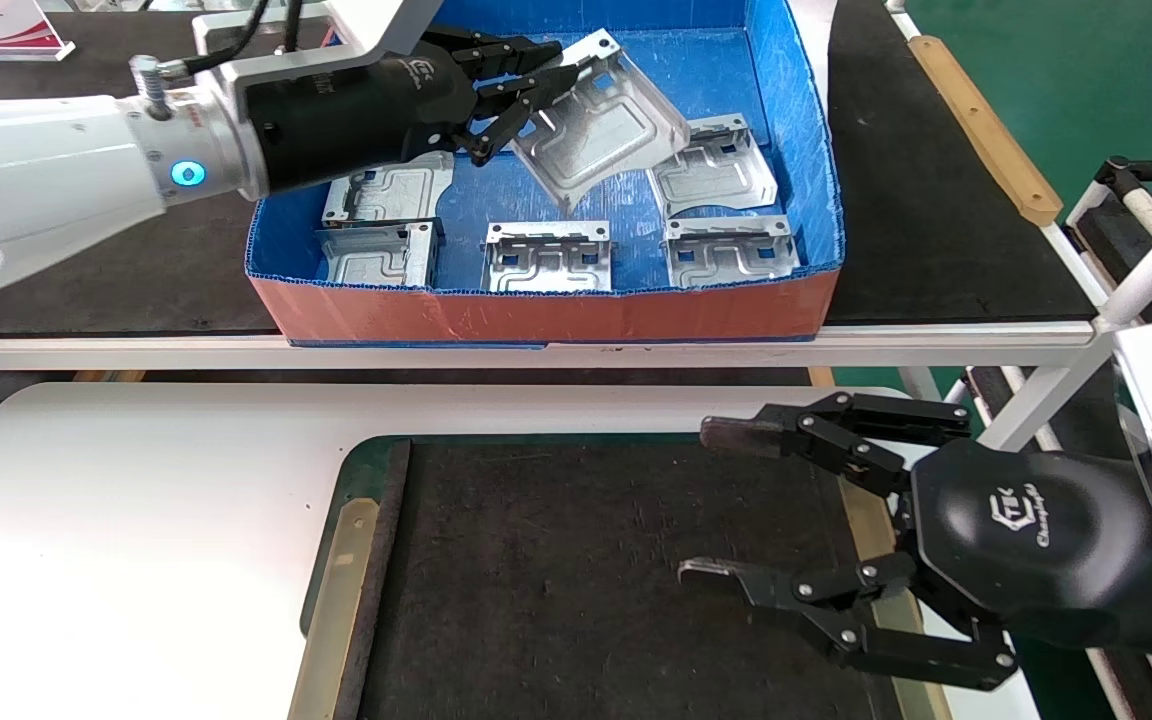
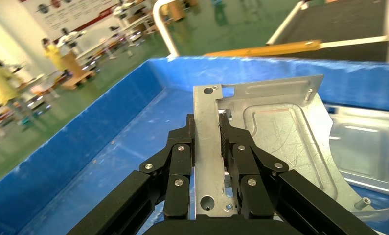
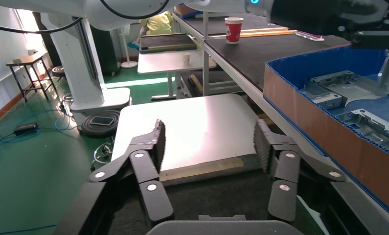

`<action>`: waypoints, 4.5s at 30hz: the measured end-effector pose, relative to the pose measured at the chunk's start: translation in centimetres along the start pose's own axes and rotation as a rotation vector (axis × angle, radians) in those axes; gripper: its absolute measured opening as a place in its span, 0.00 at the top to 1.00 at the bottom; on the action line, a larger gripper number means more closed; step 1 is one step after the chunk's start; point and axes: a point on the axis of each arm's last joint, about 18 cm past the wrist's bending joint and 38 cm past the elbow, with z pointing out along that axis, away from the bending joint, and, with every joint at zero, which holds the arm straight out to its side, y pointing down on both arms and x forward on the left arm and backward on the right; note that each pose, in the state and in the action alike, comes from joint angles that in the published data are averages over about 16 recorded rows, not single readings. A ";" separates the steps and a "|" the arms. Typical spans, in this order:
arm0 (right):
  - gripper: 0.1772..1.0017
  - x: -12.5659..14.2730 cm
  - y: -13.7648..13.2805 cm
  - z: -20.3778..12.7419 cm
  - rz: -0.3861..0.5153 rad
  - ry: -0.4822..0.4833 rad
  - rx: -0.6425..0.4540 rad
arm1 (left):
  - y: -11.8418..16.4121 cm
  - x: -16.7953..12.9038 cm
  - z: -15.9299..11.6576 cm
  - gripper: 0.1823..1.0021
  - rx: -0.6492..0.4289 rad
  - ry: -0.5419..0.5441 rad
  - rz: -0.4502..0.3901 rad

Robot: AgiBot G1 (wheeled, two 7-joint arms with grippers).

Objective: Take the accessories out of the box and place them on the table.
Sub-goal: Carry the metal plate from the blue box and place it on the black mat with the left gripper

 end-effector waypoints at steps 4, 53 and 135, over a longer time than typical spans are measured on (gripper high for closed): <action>0.42 0.0 0.0 0.0 0.000 0.000 0.000 | 0.0 0.8 -1.1 0.89 0.019 0.071 0.027; 0.00 0.0 0.0 0.0 0.000 0.000 0.000 | 11.3 22.7 1.5 0.89 -0.072 0.454 0.144; 0.00 0.0 0.0 0.0 0.000 0.001 0.000 | 13.7 27.8 10.4 0.72 -0.149 0.330 0.181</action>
